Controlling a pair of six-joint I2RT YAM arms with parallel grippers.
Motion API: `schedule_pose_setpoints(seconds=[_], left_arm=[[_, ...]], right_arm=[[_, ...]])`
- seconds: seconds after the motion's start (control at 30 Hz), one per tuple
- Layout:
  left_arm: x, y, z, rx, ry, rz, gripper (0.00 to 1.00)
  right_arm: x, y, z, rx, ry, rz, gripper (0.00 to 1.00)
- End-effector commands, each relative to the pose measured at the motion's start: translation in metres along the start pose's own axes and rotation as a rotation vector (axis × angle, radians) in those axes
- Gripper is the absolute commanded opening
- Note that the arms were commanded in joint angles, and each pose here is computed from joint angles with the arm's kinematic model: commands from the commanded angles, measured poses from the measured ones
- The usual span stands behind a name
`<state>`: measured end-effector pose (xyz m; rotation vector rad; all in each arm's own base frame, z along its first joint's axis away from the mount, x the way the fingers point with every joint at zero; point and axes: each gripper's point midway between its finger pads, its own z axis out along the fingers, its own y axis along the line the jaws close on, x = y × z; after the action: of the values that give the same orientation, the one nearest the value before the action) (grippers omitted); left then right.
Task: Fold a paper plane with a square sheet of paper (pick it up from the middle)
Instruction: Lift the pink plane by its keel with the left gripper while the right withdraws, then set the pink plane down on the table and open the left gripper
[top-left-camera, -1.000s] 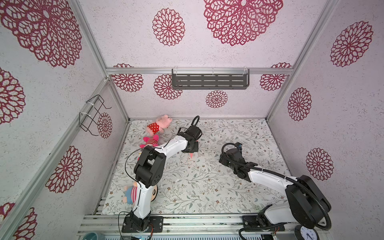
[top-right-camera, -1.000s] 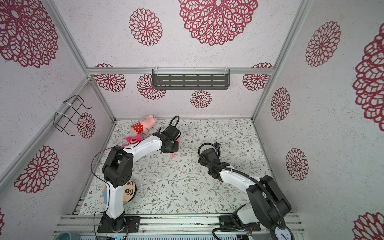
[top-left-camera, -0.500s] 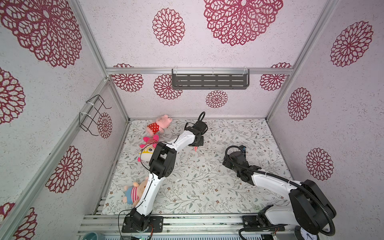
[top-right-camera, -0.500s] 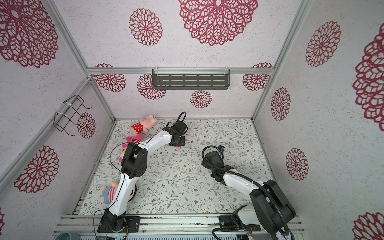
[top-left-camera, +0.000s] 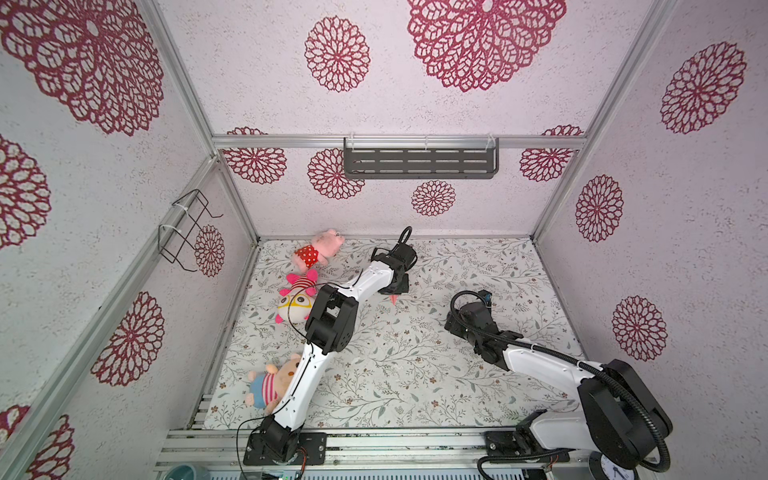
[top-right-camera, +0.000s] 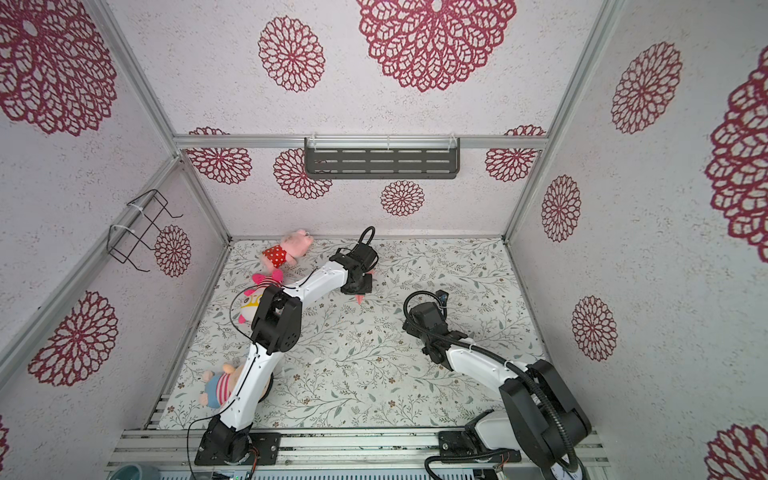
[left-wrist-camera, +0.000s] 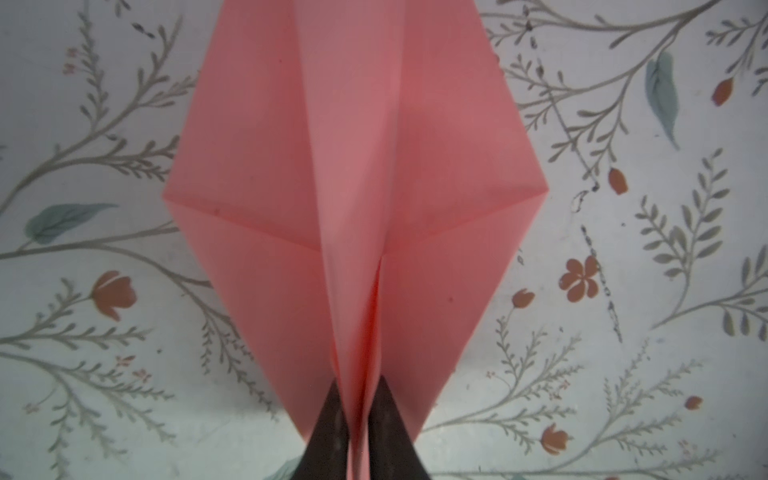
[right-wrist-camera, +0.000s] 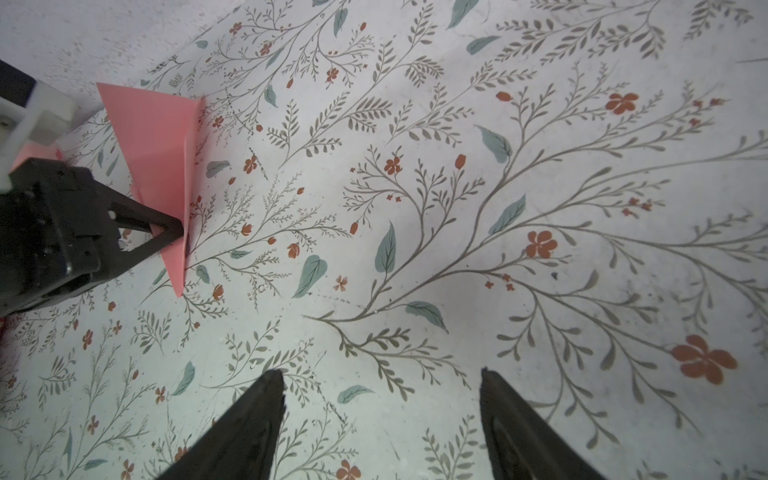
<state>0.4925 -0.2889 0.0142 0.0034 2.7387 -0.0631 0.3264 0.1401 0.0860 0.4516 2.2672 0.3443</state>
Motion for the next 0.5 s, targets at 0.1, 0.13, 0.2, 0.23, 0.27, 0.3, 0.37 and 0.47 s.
schedule_pose_setpoints(seconds=[0.1,0.13,0.2,0.23,0.27,0.3,0.37,0.47], left_arm=[[0.000,0.000,0.000,0.003,0.025,-0.041,0.25],[-0.003,-0.001,-0.005,0.009,0.016,-0.043,0.25],[-0.016,-0.002,-0.025,0.028,-0.019,-0.046,0.27],[-0.022,-0.002,-0.037,0.038,-0.040,-0.048,0.29],[-0.031,-0.001,-0.053,0.051,-0.069,-0.052,0.30],[-0.039,0.000,-0.069,0.062,-0.096,-0.058,0.32],[-0.055,0.008,-0.106,0.081,-0.166,-0.074,0.34],[-0.071,0.033,-0.161,0.077,-0.285,-0.103,0.43]], right_arm=[[-0.028,0.014,-0.009,-0.024,-0.062,-0.007,0.78],[-0.032,0.015,-0.010,-0.022,-0.071,-0.009,0.78],[-0.042,0.017,-0.014,-0.015,-0.094,-0.020,0.78],[-0.049,0.018,-0.016,-0.013,-0.108,-0.026,0.79],[-0.056,0.020,-0.019,-0.010,-0.125,-0.038,0.80],[-0.065,0.021,-0.023,-0.002,-0.147,-0.050,0.81],[-0.084,0.022,-0.030,0.015,-0.195,-0.077,0.85],[-0.114,0.020,-0.043,0.056,-0.273,-0.138,0.90]])
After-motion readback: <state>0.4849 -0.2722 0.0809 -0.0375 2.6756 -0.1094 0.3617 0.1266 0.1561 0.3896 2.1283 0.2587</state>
